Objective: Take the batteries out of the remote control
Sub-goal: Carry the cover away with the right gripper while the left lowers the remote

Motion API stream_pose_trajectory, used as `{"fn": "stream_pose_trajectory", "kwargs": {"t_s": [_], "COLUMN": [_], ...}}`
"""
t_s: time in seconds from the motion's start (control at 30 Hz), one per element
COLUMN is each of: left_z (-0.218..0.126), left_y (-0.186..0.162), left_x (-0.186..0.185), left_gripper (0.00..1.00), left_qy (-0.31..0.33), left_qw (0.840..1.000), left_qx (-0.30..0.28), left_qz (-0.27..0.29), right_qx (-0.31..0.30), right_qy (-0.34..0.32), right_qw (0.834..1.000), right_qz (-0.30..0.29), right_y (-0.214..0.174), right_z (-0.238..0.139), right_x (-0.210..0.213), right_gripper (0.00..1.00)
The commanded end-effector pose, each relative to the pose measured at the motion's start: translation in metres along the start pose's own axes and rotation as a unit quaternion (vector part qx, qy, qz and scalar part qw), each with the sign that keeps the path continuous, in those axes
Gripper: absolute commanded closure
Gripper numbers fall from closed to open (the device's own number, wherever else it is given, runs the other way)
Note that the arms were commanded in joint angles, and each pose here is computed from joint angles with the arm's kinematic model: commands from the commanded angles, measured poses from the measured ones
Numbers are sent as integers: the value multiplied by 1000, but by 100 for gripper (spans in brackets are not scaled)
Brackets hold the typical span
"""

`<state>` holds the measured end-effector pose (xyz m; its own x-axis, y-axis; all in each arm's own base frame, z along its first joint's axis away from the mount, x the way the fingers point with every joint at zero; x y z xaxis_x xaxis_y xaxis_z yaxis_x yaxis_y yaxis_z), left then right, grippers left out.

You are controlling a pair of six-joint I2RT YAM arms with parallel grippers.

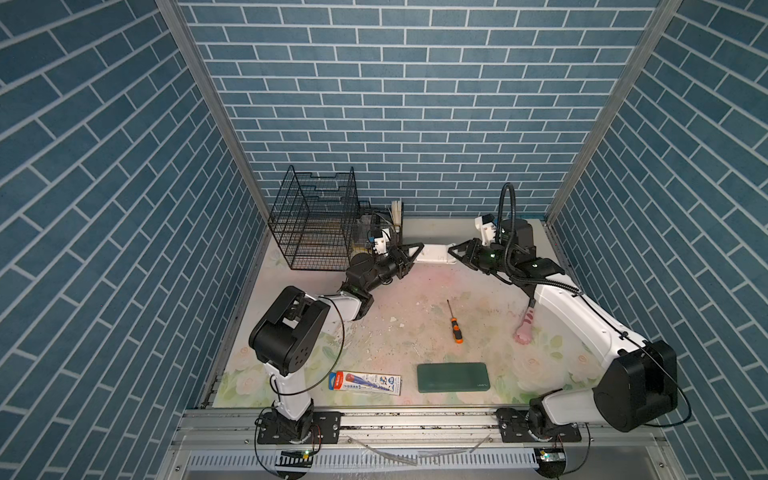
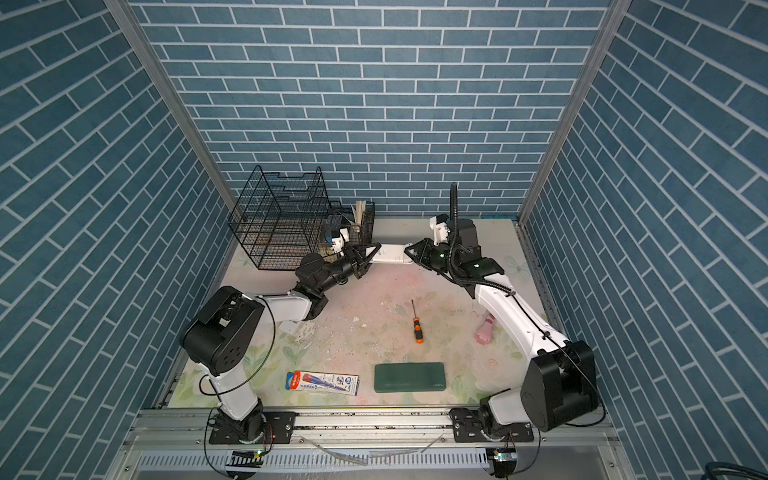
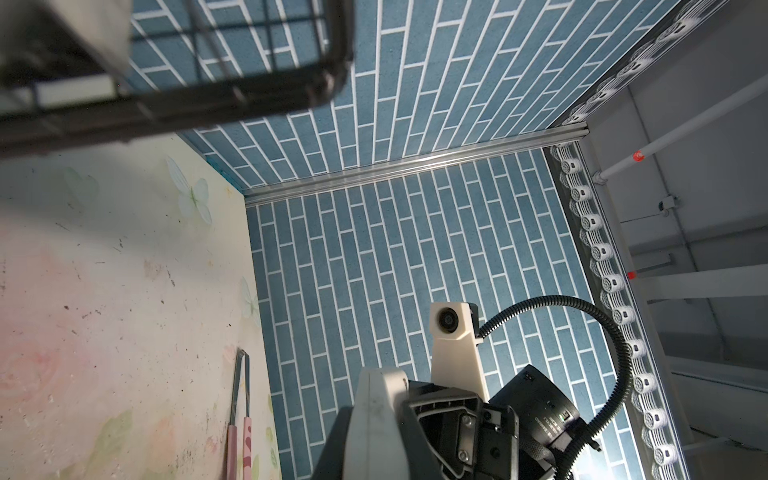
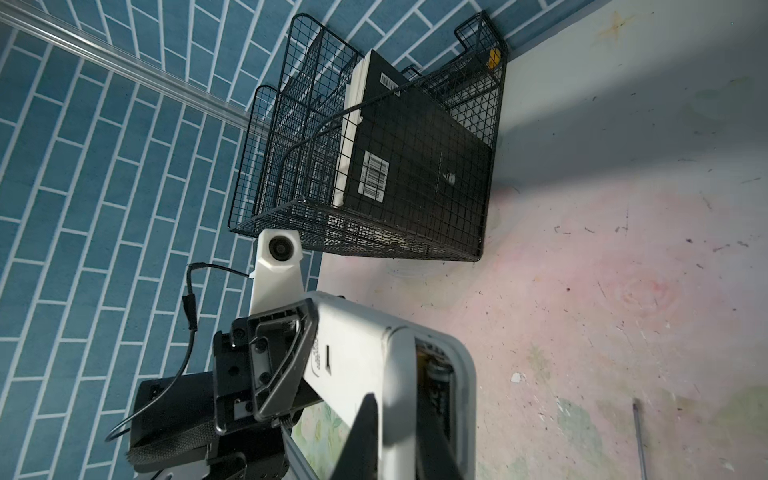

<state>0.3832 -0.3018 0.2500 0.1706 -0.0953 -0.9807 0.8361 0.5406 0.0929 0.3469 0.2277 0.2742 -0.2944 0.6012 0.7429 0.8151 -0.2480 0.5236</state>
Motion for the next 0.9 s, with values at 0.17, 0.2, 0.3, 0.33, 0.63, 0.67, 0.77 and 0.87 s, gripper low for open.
{"fn": "stream_pose_trajectory", "kwargs": {"t_s": [0.17,0.2,0.3,0.33,0.63,0.67,0.77,0.87], "left_z": [1,-1,-7,-8,-35,-41,-56,-74], "left_y": [2,3,7,6,-7,-10,-17,-25], "left_x": [-15,-12,-5,-2,28,34,47,61], "left_gripper": [100,100,100,100,100,100,100,100], "left_qy": [-20,-12,16,26,104,113,139,172], "left_qw": [999,1000,999,999,992,991,986,980], "left_qx": [-1,-4,-9,-7,2,3,2,4], "left_qz": [26,28,39,42,74,76,87,96], "right_qx": [-3,-5,-15,-19,-52,-53,-50,-38], "right_qy": [19,20,27,30,-21,-36,-90,-145], "right_qw": [1000,1000,999,999,997,996,992,987], "right_qz": [-7,-7,-13,-17,-60,-63,-67,-64], "right_y": [3,3,6,8,25,26,25,20], "right_z": [-3,-5,-14,-18,-49,-48,-39,-23], "right_x": [11,13,21,25,19,10,-27,-69], "right_gripper": [99,99,100,100,100,100,100,100]}}
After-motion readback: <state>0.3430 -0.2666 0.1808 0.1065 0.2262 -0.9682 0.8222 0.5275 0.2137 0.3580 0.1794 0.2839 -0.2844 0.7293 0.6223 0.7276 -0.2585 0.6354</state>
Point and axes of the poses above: each gripper's point midway between its finger pads, its own z axis out along the fingers, its own x axis along the line the jaws close on, y = z × x, the point moved 2 cm from there along -z, back along the fingers, and after that the axes turned 4 degrees about -z, right-handed, at the moved point
